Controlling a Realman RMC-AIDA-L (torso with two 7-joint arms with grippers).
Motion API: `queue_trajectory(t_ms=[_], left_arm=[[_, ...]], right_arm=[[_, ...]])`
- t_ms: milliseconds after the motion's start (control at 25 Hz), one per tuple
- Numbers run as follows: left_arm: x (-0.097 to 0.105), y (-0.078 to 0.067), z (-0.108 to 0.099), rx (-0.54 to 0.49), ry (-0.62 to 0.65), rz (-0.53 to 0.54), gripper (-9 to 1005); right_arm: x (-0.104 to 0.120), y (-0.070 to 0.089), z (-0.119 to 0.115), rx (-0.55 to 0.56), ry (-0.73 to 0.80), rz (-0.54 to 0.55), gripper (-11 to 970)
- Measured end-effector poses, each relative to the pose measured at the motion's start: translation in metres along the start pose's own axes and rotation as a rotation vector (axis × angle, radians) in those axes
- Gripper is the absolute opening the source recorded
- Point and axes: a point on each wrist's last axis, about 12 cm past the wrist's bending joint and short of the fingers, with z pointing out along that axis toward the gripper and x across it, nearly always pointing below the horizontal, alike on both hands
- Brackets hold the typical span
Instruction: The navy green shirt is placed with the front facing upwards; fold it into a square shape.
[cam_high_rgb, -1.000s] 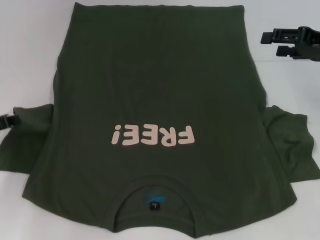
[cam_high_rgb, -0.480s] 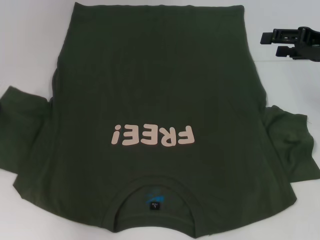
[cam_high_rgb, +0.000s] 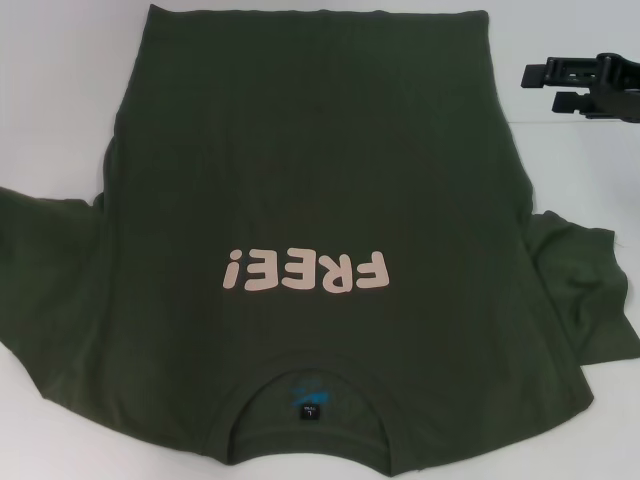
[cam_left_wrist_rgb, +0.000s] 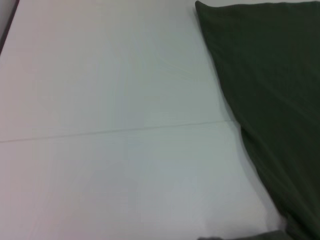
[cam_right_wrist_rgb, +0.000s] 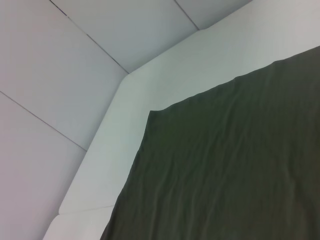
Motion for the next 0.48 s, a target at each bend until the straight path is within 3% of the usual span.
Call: queue_trajectory(t_ms=[160,480], left_arm=[[-0.01,-0.015,-0.006,0.0,0.04,0.017,-1],[-0.032,-0.07,-0.022,0.09,0.206,-0.039,-2]], right_arm=[[-0.001,0.001,0.001,-0.002,0.0,-0.001,784],[0.0,0.001,0.001,-0.006,0.005,-0.002,782]])
